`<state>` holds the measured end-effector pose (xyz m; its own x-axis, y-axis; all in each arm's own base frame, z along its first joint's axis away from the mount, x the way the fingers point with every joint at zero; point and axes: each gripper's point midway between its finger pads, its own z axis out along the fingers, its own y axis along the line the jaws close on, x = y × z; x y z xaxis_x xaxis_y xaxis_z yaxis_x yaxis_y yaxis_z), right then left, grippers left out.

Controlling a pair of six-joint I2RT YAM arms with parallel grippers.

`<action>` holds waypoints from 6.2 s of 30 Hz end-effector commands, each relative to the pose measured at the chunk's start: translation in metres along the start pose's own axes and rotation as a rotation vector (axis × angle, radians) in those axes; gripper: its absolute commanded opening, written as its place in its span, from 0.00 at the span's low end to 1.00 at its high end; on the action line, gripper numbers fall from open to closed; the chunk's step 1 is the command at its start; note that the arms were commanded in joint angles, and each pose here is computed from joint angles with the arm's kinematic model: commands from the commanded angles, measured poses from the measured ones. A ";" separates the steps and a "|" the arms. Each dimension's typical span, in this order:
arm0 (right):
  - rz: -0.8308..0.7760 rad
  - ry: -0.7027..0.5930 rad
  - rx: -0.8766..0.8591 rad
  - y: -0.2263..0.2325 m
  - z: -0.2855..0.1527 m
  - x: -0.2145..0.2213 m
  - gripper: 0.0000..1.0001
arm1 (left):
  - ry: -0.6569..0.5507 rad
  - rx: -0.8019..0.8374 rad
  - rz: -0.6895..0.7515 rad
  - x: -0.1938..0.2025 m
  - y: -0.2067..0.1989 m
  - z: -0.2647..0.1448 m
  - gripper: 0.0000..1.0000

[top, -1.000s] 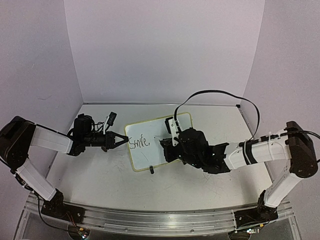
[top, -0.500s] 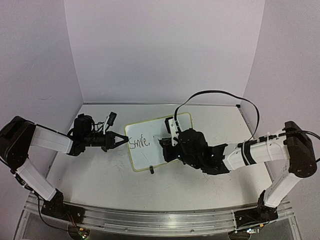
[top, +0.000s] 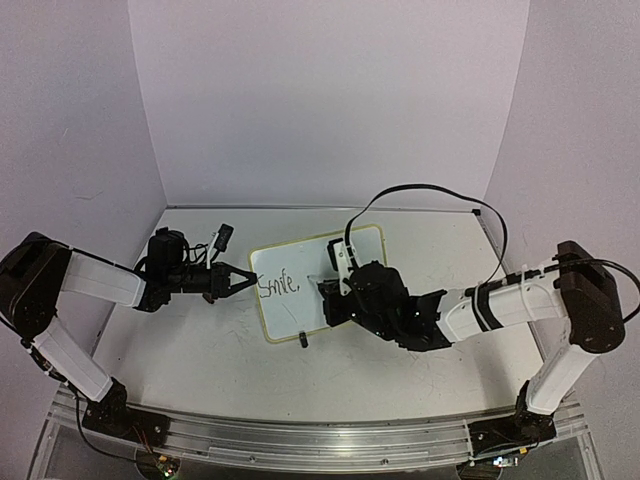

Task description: Write a sentence on the whiteboard

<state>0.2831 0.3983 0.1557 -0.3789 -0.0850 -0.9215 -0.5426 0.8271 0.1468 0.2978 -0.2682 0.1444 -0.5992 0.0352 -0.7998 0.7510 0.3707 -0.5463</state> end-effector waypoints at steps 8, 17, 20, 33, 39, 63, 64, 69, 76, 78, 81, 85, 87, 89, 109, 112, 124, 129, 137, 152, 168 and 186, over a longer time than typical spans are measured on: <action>0.031 -0.077 0.006 0.005 0.006 -0.028 0.00 | 0.016 -0.023 -0.001 0.001 0.000 0.000 0.00; 0.039 -0.065 0.016 0.004 0.009 -0.023 0.00 | 0.020 -0.021 -0.004 0.002 0.001 0.000 0.00; 0.037 -0.061 0.021 0.003 0.011 -0.022 0.00 | 0.020 -0.020 -0.003 0.001 0.001 0.000 0.00; 0.028 -0.033 0.011 0.007 0.016 -0.016 0.00 | 0.018 -0.024 -0.003 0.001 0.001 0.000 0.00; 0.040 -0.014 0.003 0.006 0.014 -0.008 0.00 | 0.019 -0.023 -0.002 0.001 0.001 0.000 0.00; 0.061 0.033 0.008 0.000 0.009 0.010 0.00 | 0.018 -0.020 -0.002 0.000 0.000 0.000 0.00; 0.063 0.032 0.013 -0.001 0.008 0.010 0.00 | 0.018 -0.020 -0.003 0.000 0.000 0.000 0.00; 0.069 0.030 0.039 -0.006 0.007 0.010 0.00 | 0.019 -0.022 -0.005 0.001 0.001 0.000 0.00; 0.073 0.027 0.068 -0.013 0.003 0.009 0.00 | 0.019 -0.022 -0.004 0.000 0.001 0.001 0.00; 0.074 0.029 0.073 -0.014 0.002 0.010 0.00 | 0.021 -0.020 -0.005 0.001 0.001 0.001 0.00; 0.076 0.031 0.080 -0.016 0.001 0.011 0.00 | 0.021 -0.021 -0.006 0.001 0.001 0.001 0.00; 0.076 0.042 0.077 -0.016 0.001 0.014 0.00 | 0.021 -0.019 -0.005 0.000 0.001 0.001 0.00; 0.078 0.048 0.071 -0.015 0.001 0.016 0.00 | 0.022 -0.018 -0.006 0.000 0.001 0.002 0.00; 0.079 0.053 0.065 -0.014 0.001 0.018 0.00 | 0.023 -0.017 -0.006 0.001 0.001 0.002 0.00; 0.070 0.072 0.023 0.000 0.007 0.023 0.00 | 0.020 -0.019 -0.006 0.000 0.000 0.001 0.00; 0.065 0.071 0.021 0.002 0.011 0.023 0.00 | 0.019 -0.019 -0.005 -0.001 0.000 0.001 0.00; 0.062 0.046 0.019 0.005 0.014 0.013 0.00 | 0.018 -0.020 -0.004 -0.001 0.000 0.000 0.00; 0.088 -0.023 -0.058 0.009 -0.011 -0.009 0.00 | 0.018 -0.021 -0.005 -0.001 0.000 0.000 0.00; 0.110 -0.053 -0.020 -0.007 -0.007 -0.021 0.00 | 0.021 -0.019 -0.007 0.000 0.000 0.000 0.00; 0.093 -0.066 -0.018 -0.001 0.009 -0.029 0.00 | 0.021 -0.020 -0.004 -0.001 0.000 0.000 0.00; 0.096 -0.028 0.033 -0.013 0.013 -0.016 0.00 | 0.021 -0.024 -0.004 -0.001 0.000 0.000 0.00; 0.106 0.014 0.028 -0.014 0.007 0.001 0.00 | 0.021 -0.021 -0.002 -0.002 0.000 0.001 0.00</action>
<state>0.2960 0.3967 0.1563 -0.4291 -0.0001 -0.9033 -0.5020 0.8313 0.2384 0.2987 -0.2674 0.1432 -0.6084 0.0385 -0.7927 0.7407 0.3860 -0.5498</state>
